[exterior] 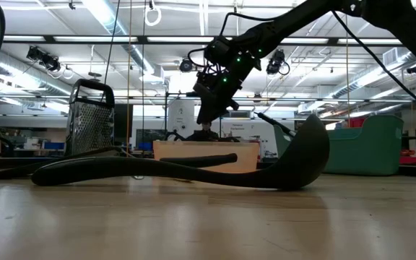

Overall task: Pick & Place Kitchen Items
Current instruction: Put the black spatula into the green bin

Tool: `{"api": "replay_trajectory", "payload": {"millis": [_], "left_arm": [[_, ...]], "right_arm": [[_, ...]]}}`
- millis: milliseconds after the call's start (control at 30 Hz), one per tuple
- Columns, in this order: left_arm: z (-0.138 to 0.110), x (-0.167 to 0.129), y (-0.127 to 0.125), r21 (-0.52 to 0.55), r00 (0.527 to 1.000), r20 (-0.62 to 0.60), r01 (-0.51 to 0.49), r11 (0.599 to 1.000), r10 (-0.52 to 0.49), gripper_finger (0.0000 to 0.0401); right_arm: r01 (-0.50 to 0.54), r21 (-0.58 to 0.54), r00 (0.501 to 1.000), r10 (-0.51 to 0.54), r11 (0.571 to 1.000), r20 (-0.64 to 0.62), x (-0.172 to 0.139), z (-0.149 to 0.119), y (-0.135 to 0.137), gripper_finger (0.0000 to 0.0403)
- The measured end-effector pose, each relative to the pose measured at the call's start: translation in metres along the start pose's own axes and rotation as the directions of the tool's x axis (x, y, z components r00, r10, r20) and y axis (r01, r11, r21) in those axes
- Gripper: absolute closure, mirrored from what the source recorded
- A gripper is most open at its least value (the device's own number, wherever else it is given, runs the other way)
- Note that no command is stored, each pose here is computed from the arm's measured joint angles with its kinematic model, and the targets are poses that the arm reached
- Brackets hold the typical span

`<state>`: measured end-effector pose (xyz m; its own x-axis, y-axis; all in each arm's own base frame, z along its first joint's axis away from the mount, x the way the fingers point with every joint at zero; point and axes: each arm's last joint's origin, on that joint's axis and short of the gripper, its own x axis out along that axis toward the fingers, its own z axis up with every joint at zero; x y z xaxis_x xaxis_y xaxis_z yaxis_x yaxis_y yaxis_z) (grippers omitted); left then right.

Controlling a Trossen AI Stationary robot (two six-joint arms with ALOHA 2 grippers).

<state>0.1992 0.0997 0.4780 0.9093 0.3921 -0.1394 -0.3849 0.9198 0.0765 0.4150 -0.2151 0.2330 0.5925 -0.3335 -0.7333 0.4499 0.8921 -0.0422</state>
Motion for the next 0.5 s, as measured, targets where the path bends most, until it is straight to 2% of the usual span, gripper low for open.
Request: {"api": "replay_trajectory", "payload": {"millis": [333,500], "left_arm": [[0.0,0.0,0.0,0.0,1.0,0.0,0.0,1.0,0.0,0.0379],[0.0,0.0,0.0,0.0,1.0,0.0,0.0,1.0,0.0,0.0379]], "right_arm": [[-0.001,-0.004,0.997,0.001,1.0,0.079,-0.032,0.015,0.002,0.0261],[-0.002,-0.006,0.996,0.003,1.0,0.092,-0.038,0.018,0.004,0.0261]]}}
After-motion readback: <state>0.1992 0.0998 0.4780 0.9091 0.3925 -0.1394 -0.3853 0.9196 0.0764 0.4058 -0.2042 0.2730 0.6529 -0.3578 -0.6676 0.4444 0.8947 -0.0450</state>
